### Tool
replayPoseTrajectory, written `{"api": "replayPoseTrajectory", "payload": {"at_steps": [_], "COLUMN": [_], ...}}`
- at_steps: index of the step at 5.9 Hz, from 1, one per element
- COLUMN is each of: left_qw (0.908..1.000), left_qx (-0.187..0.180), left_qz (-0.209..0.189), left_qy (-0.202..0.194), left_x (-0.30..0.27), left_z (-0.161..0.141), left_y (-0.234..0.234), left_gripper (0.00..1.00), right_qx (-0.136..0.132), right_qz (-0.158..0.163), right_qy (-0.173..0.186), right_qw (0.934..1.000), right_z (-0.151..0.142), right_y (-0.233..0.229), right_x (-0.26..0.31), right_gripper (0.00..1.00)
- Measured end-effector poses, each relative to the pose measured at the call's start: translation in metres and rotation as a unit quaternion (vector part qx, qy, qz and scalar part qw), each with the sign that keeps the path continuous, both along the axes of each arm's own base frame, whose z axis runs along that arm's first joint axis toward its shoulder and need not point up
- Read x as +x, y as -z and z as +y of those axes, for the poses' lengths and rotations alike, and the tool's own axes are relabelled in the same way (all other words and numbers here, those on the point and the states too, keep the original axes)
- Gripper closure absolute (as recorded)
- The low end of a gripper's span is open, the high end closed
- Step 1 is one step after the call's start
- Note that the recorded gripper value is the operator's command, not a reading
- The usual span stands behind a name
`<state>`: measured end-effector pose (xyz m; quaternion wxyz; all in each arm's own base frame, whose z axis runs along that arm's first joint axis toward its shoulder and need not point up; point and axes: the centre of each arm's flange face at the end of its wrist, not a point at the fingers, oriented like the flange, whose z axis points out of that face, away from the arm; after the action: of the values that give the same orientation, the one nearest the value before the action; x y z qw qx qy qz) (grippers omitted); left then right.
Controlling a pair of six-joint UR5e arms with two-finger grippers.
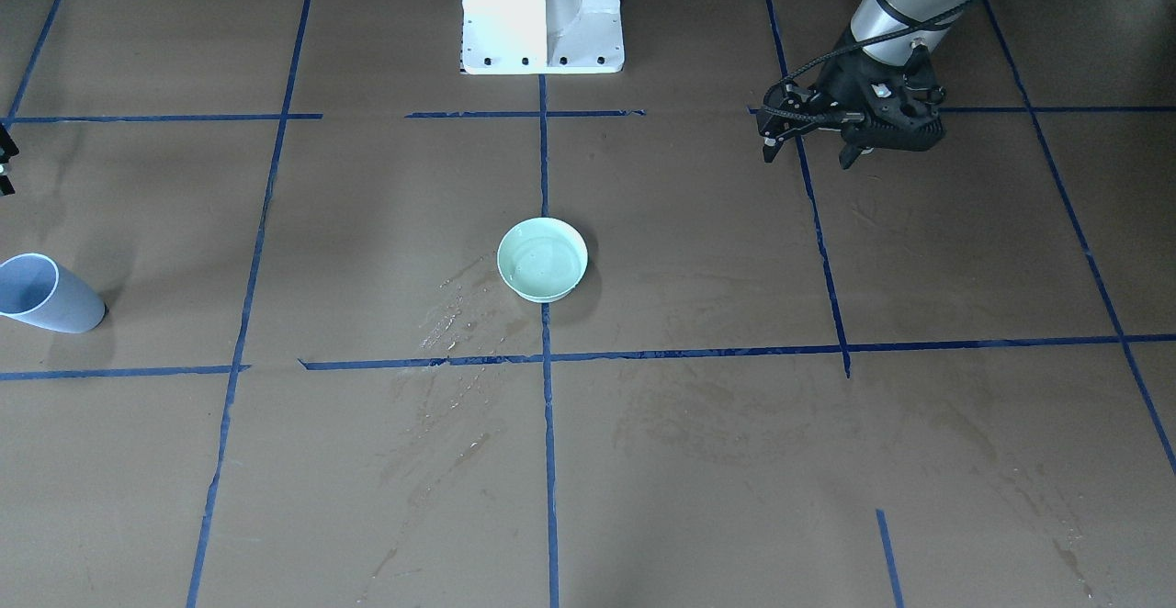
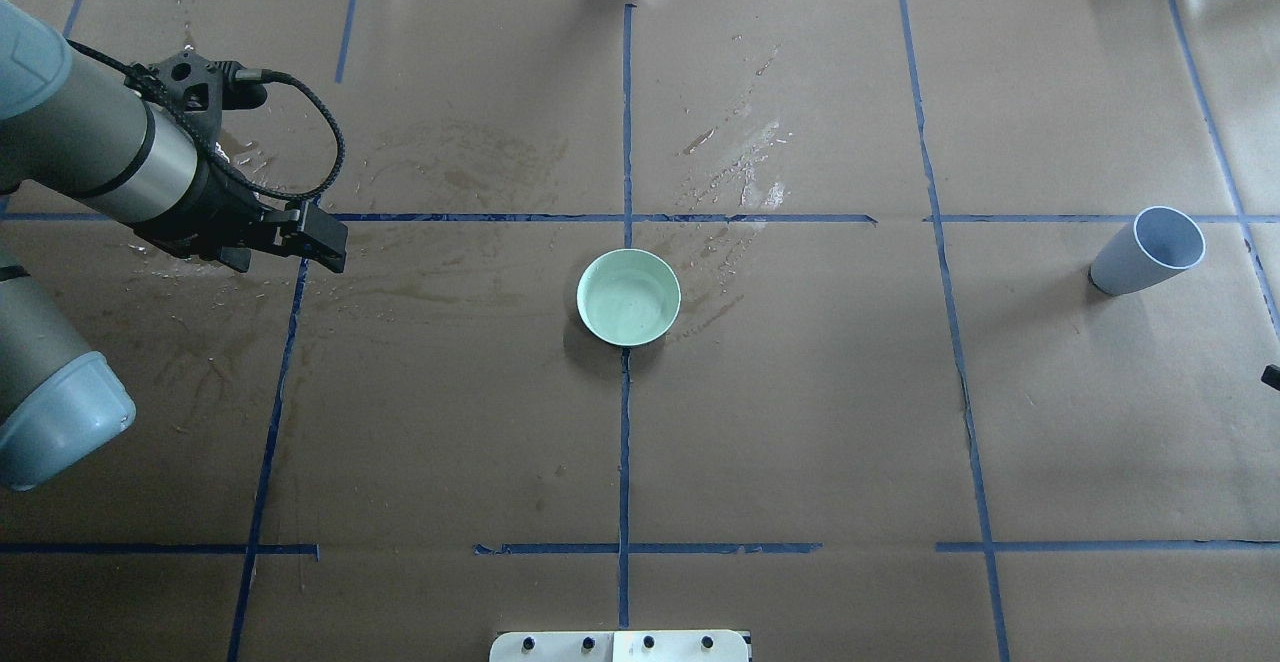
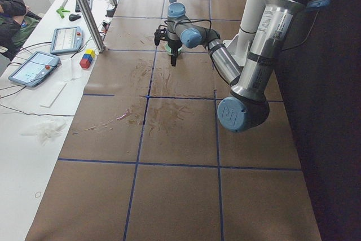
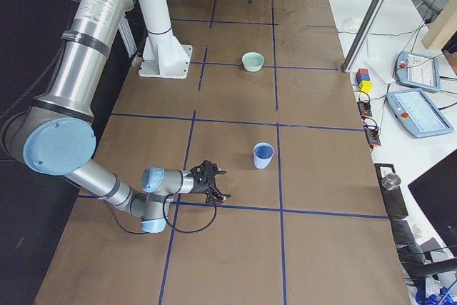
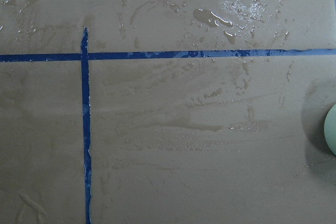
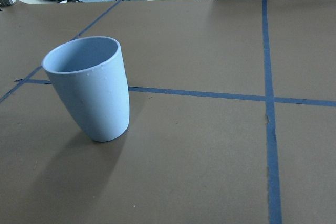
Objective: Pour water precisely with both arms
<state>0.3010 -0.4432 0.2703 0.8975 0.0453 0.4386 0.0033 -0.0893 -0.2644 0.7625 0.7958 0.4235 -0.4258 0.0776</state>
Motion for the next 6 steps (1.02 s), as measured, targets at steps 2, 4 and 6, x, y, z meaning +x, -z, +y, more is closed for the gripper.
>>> {"api": "replayPoseTrajectory", "payload": {"at_steps": [2, 4, 6], "left_qw": [1.0, 1.0, 1.0], "left_qx": [0.001, 0.001, 0.002], "left_qz": [-0.001, -0.001, -0.001], "left_qy": [-0.005, -0.007, -0.008], "left_x": [0.005, 0.008, 0.008], "left_z": [0.003, 0.004, 0.004], "left_y": [0.0, 0.0, 0.0], "left_gripper": [0.0, 0.0, 0.0], "right_qx": [-0.029, -0.074, -0.165], "right_qz": [0.023, 0.04, 0.049], "right_qy": [0.031, 0.067, 0.117], "right_qw": [0.9988, 0.9942, 0.9781], "right_z": [-0.047, -0.104, -0.147], "right_y": [0.002, 0.009, 0.0], "right_x": [0.055, 0.12, 0.145], "right_gripper": [0.01, 0.0, 0.0]}}
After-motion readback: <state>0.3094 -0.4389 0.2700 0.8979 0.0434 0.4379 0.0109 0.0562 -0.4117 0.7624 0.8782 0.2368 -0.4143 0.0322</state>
